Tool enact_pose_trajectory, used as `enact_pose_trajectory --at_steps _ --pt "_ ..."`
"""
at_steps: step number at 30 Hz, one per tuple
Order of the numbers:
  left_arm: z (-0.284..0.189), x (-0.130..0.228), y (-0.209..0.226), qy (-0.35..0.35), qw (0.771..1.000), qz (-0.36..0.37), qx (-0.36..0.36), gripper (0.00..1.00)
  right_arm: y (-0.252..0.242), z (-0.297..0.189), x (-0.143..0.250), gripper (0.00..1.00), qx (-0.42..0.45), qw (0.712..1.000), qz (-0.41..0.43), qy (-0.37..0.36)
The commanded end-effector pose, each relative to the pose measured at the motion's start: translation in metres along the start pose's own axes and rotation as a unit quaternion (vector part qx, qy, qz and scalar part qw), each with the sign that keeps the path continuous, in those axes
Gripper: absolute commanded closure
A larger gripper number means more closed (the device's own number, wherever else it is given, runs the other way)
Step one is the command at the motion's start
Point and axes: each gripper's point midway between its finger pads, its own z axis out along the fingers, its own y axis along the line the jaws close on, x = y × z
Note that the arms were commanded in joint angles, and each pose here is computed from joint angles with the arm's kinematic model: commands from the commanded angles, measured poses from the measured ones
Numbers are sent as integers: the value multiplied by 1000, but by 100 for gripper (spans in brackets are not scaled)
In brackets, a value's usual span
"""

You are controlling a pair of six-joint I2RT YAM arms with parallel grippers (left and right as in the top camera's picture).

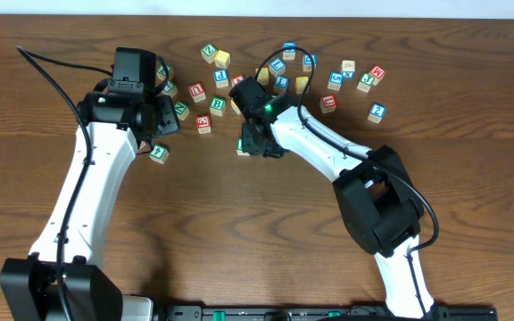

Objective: Spell out ROBOT
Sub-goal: 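Place the yellow O block right of the R block and release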

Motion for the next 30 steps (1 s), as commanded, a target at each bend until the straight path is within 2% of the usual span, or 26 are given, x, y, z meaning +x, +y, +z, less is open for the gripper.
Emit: enact_pose_trajectory --at_steps 1,14,20,30 --pt "-8 -9 2 -16 1000 4 -3 38 -4 8 4 69 13 1000 3 4" --pt "-8 -9 2 -16 1000 4 -4 38 -1 3 3 62 2 1000 4 8" --pt "-8 -9 2 -16 1000 4 -4 38 2 -29 -18 57 -11 1000 -7 -15" --pt "-8 -9 2 -16 1000 4 -3 38 -6 -87 -62 56 -31 997 -25 -64"
